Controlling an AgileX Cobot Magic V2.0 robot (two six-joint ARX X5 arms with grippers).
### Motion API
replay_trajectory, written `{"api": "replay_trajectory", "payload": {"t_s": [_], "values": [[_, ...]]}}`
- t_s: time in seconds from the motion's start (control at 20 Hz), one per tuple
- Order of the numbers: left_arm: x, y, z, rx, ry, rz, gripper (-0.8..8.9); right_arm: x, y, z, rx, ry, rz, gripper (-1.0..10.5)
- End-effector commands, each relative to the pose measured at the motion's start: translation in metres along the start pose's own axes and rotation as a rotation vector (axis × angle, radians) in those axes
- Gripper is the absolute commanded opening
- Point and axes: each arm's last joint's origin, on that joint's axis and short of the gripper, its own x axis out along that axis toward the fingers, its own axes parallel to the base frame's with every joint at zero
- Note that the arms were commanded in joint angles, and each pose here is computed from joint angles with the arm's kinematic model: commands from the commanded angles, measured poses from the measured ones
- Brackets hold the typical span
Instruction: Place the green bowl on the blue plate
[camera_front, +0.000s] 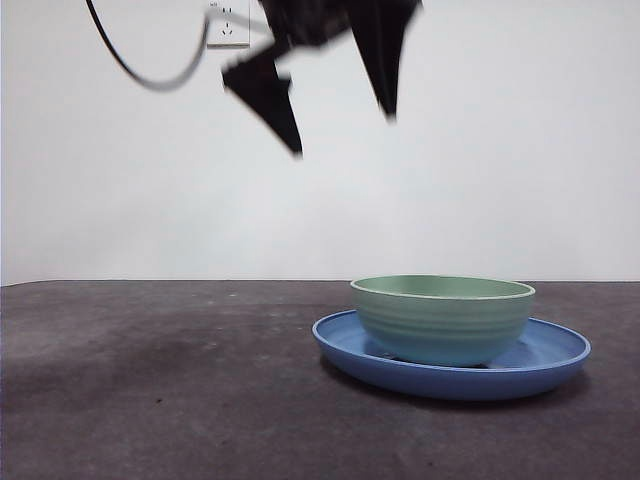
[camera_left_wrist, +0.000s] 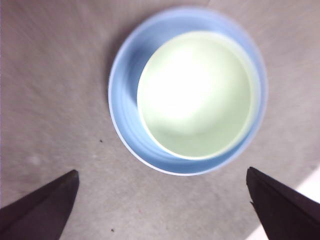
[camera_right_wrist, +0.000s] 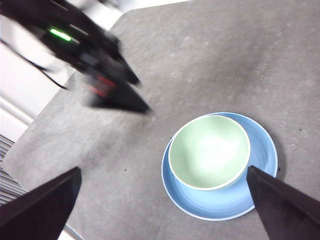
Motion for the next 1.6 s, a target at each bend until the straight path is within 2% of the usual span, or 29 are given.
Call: {"api": "replay_trajectory", "payload": {"t_s": [0.05,0.4,0.75,1.0,1.1,1.3,1.6], "values": [[-0.024,-0.005,-0.011,0.037,-0.023,-0.004,5.41,-0.003,0.003,0.004,-0.022,-0.016,0.007,6.1],[-0.093,-0.01,-0.08,0.086,-0.115,0.0,5.4,-0.003,0.003,0.004,-0.022,-0.016,0.007,6.1],[-0.121,-0.001,-0.183,0.081,-0.385,0.028,5.39,-0.003,0.003,0.004,-0.022,-0.015,0.008,6.1],[-0.119,-0.002,-0.247,0.108,-0.621,0.034,5.39,-0.003,0.003,0.004,-0.022,-0.015,0.008,6.1],[-0.112,-0.001,-0.268,0.077,-0.705,0.019,5.39,-0.003,0.003,0.004,-0.022,-0.016,0.008,6.1],[-0.093,0.002,-0.294,-0.016,-0.731,-0.018,5.39,-0.003,0.003,0.004,-0.022,-0.015,0.008,6.1],[-0.091,0.002,-0.3,-0.034,-0.74,-0.026,5.39,-0.003,0.003,0.004,-0.022,-0.015,0.008,6.1]]}}
